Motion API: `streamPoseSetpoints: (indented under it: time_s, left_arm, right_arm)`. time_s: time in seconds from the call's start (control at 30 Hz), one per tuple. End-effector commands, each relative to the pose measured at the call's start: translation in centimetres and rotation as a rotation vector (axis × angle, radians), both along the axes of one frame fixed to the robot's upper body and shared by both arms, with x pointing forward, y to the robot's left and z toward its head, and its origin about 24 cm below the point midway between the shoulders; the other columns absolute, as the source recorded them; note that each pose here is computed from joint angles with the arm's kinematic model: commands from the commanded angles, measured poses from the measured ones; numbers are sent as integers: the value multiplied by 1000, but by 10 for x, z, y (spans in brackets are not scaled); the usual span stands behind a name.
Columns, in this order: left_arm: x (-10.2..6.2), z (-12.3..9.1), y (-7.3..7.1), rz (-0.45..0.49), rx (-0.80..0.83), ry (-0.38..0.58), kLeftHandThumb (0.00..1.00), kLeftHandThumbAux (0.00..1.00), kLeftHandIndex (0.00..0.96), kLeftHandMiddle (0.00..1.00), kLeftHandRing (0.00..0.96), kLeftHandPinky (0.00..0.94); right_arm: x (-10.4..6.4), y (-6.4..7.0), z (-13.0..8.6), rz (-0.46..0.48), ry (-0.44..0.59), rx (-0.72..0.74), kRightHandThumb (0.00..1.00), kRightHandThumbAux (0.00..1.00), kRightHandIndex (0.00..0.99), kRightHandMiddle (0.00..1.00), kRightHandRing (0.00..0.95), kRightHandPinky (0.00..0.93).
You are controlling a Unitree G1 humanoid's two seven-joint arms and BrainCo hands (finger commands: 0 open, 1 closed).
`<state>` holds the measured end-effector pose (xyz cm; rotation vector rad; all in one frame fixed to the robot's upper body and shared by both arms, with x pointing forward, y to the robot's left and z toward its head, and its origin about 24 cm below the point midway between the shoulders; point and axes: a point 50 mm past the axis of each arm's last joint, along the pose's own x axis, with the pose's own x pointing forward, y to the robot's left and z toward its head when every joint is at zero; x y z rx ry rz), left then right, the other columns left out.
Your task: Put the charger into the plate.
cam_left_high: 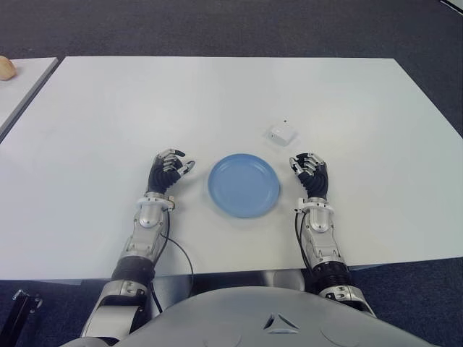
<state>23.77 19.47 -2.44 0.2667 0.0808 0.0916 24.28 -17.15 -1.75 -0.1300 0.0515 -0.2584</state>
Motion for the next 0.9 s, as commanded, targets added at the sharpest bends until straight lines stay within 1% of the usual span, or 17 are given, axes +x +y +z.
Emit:
streamPoseSetpoints:
  time_s: [0.03,0.33,0.67,0.73,0.8,0.9]
  left_arm:
    - [-5,-7,0,14,9,47,711,715,434,682,681,641]
    - [-5,-6,0,13,9,46,710,716,434,655,652,612]
    - [-6,-6,-1,13,1,45,710,715,434,666,669,639]
    - [-6,-6,-1,12,-3,47,710,715,434,670,671,640]
    - [-6,-6,-1,12,-6,47,710,715,434,672,672,639]
    - [-6,-6,-2,11,-6,46,710,715,434,672,671,636]
  right_arm:
    - [-10,-3,-16,-13,90,17,704,727,429,574,564,559]
    - [-9,-2,-13,-15,73,11,705,728,429,577,567,557]
    - [-4,-2,-4,-7,16,-24,703,728,429,578,572,568]
    - [6,-3,4,-1,-11,-39,702,728,428,563,564,560]
    - [15,0,19,3,-58,-54,701,728,426,544,550,541]
    - [22,3,38,10,-114,-78,700,727,422,497,506,489]
